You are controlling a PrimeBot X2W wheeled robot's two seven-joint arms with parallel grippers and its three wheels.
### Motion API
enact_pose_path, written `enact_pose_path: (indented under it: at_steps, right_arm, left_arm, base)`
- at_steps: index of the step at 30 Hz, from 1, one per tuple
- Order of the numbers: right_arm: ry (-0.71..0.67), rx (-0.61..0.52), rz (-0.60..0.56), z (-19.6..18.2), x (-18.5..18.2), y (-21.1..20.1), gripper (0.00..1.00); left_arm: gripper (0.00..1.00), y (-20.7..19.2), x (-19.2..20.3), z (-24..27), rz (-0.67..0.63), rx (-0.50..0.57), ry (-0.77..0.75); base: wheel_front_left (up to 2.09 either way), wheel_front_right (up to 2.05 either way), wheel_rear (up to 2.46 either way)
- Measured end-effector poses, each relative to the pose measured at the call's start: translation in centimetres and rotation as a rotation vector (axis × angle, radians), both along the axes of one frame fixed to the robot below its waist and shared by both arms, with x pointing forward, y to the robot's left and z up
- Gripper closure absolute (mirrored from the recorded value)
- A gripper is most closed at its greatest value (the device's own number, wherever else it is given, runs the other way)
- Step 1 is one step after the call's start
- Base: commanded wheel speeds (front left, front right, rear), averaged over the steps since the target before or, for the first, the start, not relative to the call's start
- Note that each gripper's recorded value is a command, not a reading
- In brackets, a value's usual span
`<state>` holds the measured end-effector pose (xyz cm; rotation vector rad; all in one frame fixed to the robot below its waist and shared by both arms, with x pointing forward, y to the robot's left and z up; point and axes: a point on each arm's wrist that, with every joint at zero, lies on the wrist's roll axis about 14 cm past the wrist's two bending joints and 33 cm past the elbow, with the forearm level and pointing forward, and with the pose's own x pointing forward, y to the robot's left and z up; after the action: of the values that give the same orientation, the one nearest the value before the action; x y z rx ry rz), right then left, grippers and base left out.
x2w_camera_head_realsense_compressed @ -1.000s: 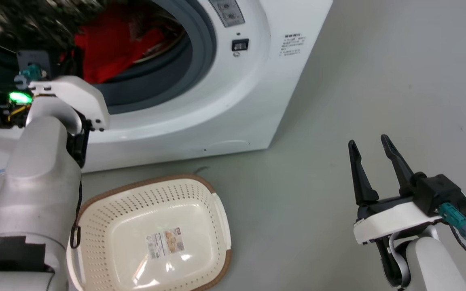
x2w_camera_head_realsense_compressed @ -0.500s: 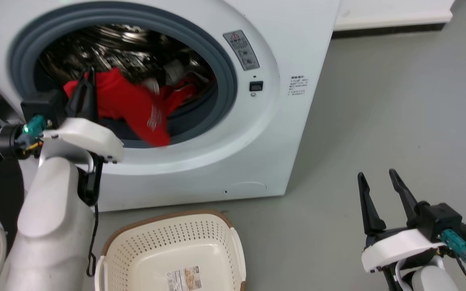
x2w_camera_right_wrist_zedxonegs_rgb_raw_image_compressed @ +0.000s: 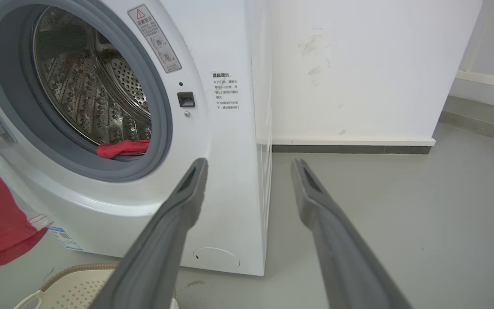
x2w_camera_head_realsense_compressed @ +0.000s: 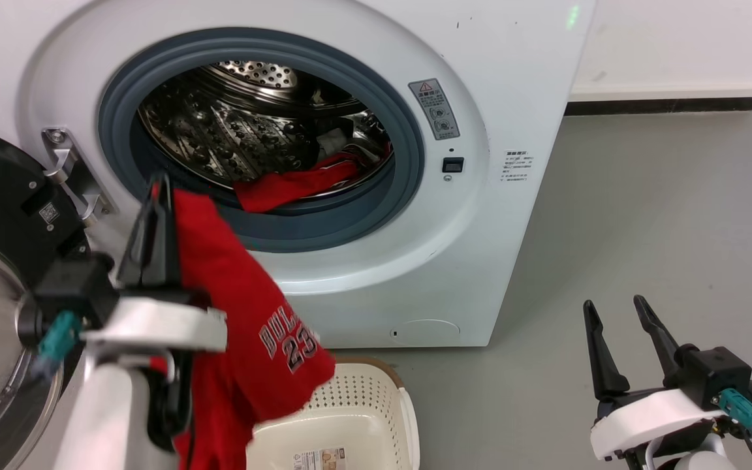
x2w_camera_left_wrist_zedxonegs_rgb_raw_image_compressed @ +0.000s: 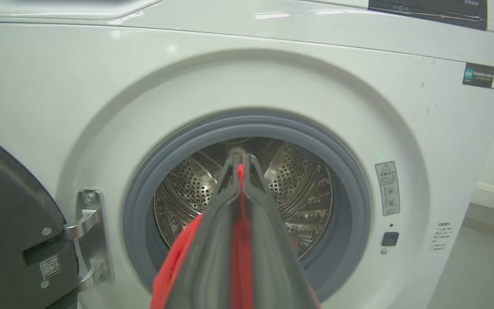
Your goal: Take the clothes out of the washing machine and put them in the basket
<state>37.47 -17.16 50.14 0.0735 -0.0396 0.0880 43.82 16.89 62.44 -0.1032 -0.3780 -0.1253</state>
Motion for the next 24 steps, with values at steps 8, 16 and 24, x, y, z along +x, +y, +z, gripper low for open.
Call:
enact_pose_path:
  at_steps: [8,16,24]
  right_arm:
    - [0.028,0.002,0.020,-0.8,0.7,0.7,0.00]
    - [0.070,0.003,0.062,-2.5,2.8,2.1,0.00]
    - [0.124,-0.002,0.061,-5.2,5.3,1.9,0.00]
  left_arm:
    - [1.00,-0.9,-3.9,-10.0,0.004,-0.054,0.311]
    - [1.00,-2.4,-5.6,-22.4,-0.031,-0.045,0.672]
    - [1.00,-3.2,-5.0,-30.9,-0.038,-0.019,0.919]
  base:
    - [0.00,0.00,0.00]
    - [0.00,0.00,0.00]
    - [0.00,0.00,0.00]
